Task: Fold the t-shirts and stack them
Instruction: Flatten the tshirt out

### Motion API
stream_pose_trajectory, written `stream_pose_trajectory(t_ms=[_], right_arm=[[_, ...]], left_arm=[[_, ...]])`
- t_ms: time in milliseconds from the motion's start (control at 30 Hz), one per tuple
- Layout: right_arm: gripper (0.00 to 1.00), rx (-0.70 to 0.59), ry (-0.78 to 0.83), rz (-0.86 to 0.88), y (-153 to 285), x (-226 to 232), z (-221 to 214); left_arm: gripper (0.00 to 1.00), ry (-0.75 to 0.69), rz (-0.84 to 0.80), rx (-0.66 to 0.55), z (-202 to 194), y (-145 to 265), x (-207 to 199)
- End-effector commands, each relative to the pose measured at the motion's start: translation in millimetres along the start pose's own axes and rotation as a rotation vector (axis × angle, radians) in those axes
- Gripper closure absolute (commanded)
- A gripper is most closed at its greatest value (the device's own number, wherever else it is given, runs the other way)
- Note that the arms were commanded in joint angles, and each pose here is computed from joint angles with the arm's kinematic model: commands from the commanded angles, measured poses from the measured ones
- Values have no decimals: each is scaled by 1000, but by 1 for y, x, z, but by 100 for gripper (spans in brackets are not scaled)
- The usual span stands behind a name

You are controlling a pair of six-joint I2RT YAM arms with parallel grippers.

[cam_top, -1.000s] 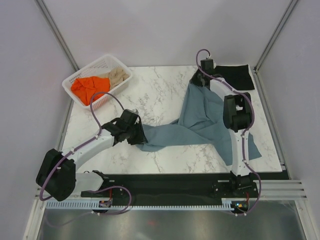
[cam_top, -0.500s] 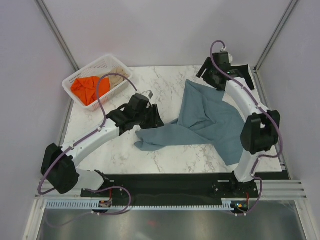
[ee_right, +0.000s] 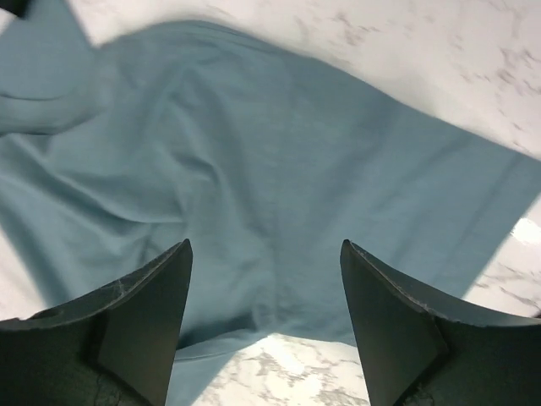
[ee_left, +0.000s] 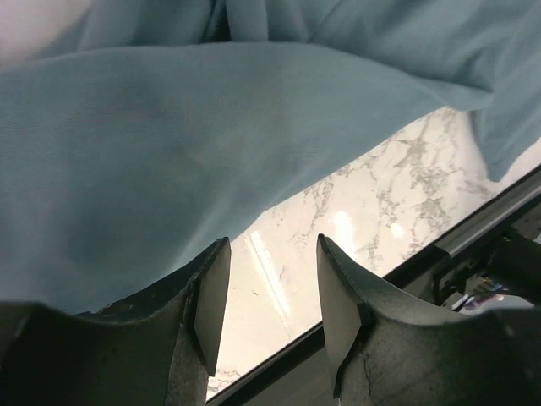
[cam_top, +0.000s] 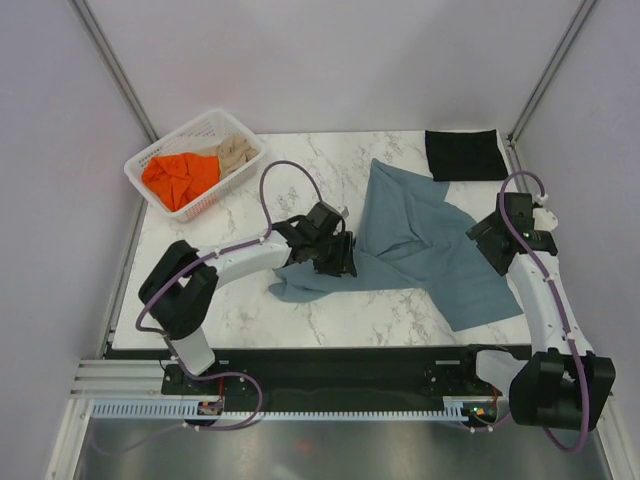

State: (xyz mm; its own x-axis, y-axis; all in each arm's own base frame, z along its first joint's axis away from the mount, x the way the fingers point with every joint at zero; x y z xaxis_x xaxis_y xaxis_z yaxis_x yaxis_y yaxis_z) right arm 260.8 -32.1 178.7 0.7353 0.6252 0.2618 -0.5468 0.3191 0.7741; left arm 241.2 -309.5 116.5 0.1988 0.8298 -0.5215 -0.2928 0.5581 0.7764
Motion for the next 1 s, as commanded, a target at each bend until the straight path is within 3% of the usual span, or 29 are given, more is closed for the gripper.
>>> stream_pose_trajectory(t_ms=[0, 267, 367, 500, 733, 867, 967], right_arm=[[21, 61, -28, -133, -13, -35, -21], [23, 27, -111, -261, -12, -92, -27], [25, 79, -109, -259, -16, -98, -40], [32, 143, -72, -182, -21, -96, -57], [38, 125, -116, -148, -13, -95, -61], [37, 70, -187, -217, -28, -102, -59], [38, 18, -218, -108, -54, -90, -60]], left_arm=[[47, 7, -3, -4, 4, -18, -3], [46, 141, 94, 26, 11, -43, 44], [46, 191, 100, 24, 22, -45, 57], [46, 234, 100, 21, 32, -50, 66], [46, 259, 135, 6, 37, -50, 84], [46, 303, 119, -4, 53, -53, 91], [46, 315, 117, -20, 60, -50, 93]])
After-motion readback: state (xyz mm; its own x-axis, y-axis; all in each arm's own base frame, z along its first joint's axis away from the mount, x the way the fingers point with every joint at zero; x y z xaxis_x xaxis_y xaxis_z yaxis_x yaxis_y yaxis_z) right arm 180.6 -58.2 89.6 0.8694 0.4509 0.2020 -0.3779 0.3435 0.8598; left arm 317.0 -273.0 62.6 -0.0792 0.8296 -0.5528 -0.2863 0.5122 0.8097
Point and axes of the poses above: each gripper's point midway between its finger pads, its own y axis back along the fingers, its own x axis along the line the jaws close on, z = x × y, the point moved 4 cm from there along y, back along the fingers, and after that the axes turned 4 degrees about y, right-handed, at the moved point
